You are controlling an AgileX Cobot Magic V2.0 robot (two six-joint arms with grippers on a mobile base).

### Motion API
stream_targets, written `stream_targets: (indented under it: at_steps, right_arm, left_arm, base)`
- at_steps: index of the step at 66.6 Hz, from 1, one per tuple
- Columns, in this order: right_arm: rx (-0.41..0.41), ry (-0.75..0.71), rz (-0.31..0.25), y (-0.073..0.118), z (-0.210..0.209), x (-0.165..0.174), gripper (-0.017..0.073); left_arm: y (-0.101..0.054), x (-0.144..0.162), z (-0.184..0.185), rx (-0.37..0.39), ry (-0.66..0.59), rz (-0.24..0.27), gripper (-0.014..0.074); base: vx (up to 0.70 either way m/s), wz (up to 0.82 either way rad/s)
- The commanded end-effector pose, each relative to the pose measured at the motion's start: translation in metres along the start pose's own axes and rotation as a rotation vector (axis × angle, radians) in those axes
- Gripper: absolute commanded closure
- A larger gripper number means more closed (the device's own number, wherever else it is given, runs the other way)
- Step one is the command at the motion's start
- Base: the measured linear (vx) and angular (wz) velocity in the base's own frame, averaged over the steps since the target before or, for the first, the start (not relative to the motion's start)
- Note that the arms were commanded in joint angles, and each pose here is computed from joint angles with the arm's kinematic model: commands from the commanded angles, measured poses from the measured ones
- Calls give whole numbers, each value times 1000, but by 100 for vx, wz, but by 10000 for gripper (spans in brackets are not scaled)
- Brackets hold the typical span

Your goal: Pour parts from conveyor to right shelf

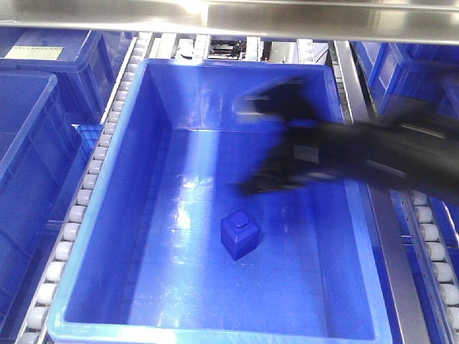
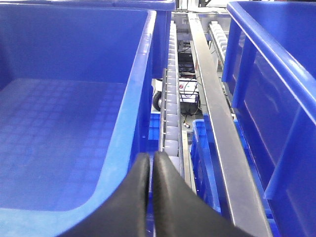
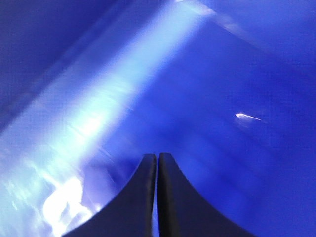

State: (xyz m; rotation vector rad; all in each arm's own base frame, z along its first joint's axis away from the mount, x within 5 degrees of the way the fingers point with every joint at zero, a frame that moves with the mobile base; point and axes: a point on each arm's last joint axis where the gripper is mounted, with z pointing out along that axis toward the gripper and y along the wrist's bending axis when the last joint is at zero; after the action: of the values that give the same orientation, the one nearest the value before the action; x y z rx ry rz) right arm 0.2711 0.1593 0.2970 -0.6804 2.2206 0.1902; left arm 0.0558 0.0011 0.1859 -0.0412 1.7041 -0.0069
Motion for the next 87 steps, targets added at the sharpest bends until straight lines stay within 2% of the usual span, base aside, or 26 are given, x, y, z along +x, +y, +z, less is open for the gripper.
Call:
stream_targets:
  at_steps: [1,20,28,53,64,76,87]
  right_arm:
    - [38,-161,16,-12,-39,0,567]
    - [151,-378,82,-32,-104,58,567]
    - [202,-405,113,-34,-123,91,567]
    - [220,-462,117,-17,-128,168,567]
    - [240,-540,116,-12,-132,194,567]
    - [363,-630,161,-13,-141,219,567]
    - [449,-686,239,-12,-138,240,567]
  left_arm:
    - [-1,-14,-3,14,-109,-16,600]
    - [-1,-14,-3,14,-109,-16,600]
    - [-1,-14,-3,14,-109,-16,600]
    - [-1,-14,-3,14,-109,-16,600]
    - [-1,-14,-3,14,-109,-16,600]
    - [-1,-14,-3,14,-109,-16,600]
    - [-1,-14,-3,14,-109,-16,600]
  base:
    - [0,0]
    - [0,0]
    - [0,0]
    - [0,0]
    - [0,0]
    - [0,0]
    - [0,0]
